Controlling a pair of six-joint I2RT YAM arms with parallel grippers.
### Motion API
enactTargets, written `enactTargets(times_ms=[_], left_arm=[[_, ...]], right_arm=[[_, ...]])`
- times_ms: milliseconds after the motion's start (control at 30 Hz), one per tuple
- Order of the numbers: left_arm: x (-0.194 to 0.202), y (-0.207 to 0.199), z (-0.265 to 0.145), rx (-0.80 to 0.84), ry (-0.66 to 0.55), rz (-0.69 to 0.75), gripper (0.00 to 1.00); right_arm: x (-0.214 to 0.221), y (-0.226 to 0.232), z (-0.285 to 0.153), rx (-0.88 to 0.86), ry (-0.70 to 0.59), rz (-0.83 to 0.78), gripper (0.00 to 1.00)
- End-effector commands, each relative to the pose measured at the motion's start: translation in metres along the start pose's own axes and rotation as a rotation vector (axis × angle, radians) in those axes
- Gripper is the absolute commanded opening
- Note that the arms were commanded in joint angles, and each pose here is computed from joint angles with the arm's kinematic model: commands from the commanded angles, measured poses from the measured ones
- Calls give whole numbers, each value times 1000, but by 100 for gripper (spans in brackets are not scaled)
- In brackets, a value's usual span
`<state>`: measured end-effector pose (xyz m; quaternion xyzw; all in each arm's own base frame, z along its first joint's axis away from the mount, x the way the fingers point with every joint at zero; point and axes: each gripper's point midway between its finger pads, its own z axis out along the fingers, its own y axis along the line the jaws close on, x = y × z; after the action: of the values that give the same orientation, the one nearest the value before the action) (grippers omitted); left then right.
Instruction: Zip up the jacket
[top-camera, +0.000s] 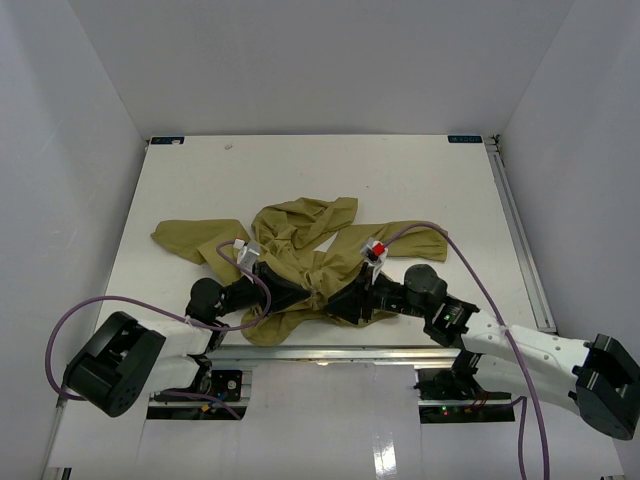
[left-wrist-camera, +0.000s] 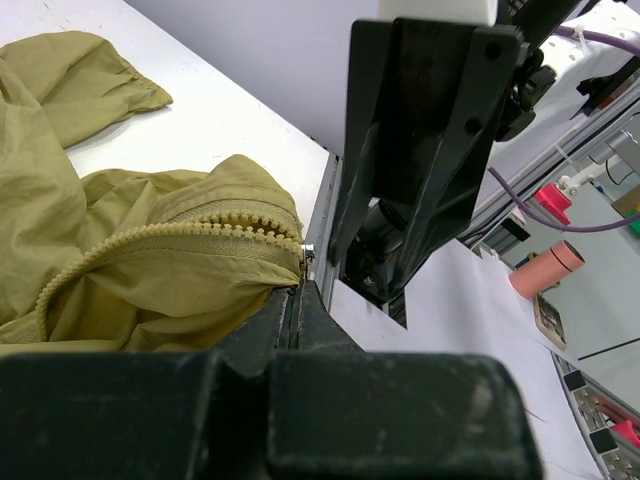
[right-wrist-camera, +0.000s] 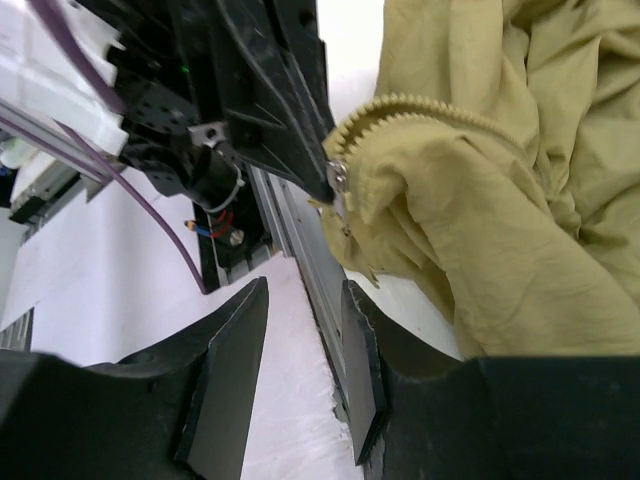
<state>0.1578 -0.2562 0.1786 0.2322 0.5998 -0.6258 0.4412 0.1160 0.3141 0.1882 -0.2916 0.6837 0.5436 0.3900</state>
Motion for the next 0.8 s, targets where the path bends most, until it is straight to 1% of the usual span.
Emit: enactTargets(times_ms=[0,67,167,367,767], left_arm=[[-29,-26,0,100,-105,161,0],[-29,-26,0,98,-105,163,0],[-29,-27,-1,100,-110,170,0],[-28,-28,-2,104,-114,173,0],[-28,-29,-2,113,-116,170,0]], right_arm=[[-27,3,15,18,-77,-52,42],[-26,-1,18,34,-79,-57,42],[-31,5,20,-4,-102,-84,41],[-36,1,26,14,-103,-105,42],[-39,1,34,6,-104,-104,42]])
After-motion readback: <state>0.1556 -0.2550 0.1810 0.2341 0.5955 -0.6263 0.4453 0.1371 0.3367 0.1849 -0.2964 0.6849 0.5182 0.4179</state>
